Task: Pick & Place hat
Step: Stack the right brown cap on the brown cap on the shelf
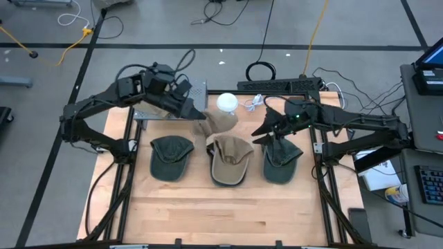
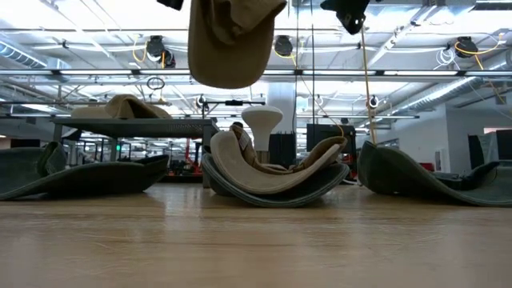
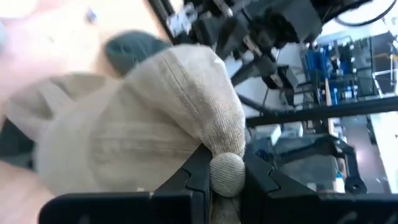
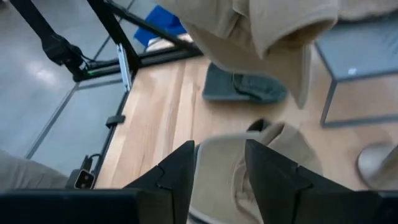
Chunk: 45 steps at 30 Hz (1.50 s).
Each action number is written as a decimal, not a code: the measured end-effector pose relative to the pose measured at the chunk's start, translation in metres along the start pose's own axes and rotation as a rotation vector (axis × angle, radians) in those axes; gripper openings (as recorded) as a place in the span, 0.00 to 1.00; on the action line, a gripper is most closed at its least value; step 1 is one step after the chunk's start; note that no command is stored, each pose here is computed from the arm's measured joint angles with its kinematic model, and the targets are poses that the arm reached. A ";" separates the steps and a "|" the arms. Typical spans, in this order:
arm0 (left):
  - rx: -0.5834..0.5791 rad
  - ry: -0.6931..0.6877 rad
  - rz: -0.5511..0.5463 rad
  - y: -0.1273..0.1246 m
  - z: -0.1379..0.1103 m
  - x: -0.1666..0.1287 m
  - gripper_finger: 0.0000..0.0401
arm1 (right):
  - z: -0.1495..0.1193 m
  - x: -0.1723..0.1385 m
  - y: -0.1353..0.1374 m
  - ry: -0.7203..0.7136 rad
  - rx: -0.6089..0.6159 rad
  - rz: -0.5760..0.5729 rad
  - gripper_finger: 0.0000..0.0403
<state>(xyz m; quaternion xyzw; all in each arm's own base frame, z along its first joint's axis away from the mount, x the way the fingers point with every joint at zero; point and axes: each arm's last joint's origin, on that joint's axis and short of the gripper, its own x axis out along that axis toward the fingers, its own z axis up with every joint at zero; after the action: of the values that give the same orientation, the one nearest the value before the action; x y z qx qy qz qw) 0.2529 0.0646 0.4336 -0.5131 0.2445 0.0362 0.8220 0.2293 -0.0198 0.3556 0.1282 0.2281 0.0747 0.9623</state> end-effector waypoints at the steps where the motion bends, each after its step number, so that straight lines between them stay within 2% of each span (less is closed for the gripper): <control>1: 0.006 -0.023 0.009 0.000 -0.001 -0.005 0.11 | 0.001 -0.003 0.001 -0.016 -0.013 0.000 0.34; 5: 0.033 -0.091 0.072 0.000 -0.005 -0.023 0.11 | 0.005 -0.013 0.003 -0.070 -0.060 0.001 0.34; 10: 0.040 -0.149 0.250 0.007 -0.009 -0.040 0.11 | 0.007 -0.018 0.004 -0.096 -0.085 0.001 0.34; 13: 0.064 -0.204 0.331 0.002 -0.008 -0.056 0.11 | 0.009 -0.018 0.005 -0.110 -0.102 0.004 0.34; 19: 0.104 -0.331 0.414 -0.012 -0.003 -0.087 0.11 | 0.009 -0.018 0.005 -0.115 -0.116 0.002 0.34; 25: 0.094 -0.386 0.591 -0.009 -0.006 -0.113 0.11 | 0.009 -0.018 0.005 -0.115 -0.122 0.001 0.35; 39: 0.081 -0.458 0.897 0.015 0.009 -0.127 0.11 | 0.009 -0.018 0.005 -0.115 -0.132 -0.001 0.35; 45: 0.056 -0.487 0.940 0.022 0.014 -0.135 0.11 | 0.008 -0.018 0.004 -0.107 -0.129 -0.007 0.35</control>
<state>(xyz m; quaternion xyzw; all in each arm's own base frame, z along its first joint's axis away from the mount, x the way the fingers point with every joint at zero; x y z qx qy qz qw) 0.1324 0.1133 0.4799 -0.3026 0.2511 0.5125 0.7634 0.2172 -0.0209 0.3713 0.0691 0.1714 0.0791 0.9796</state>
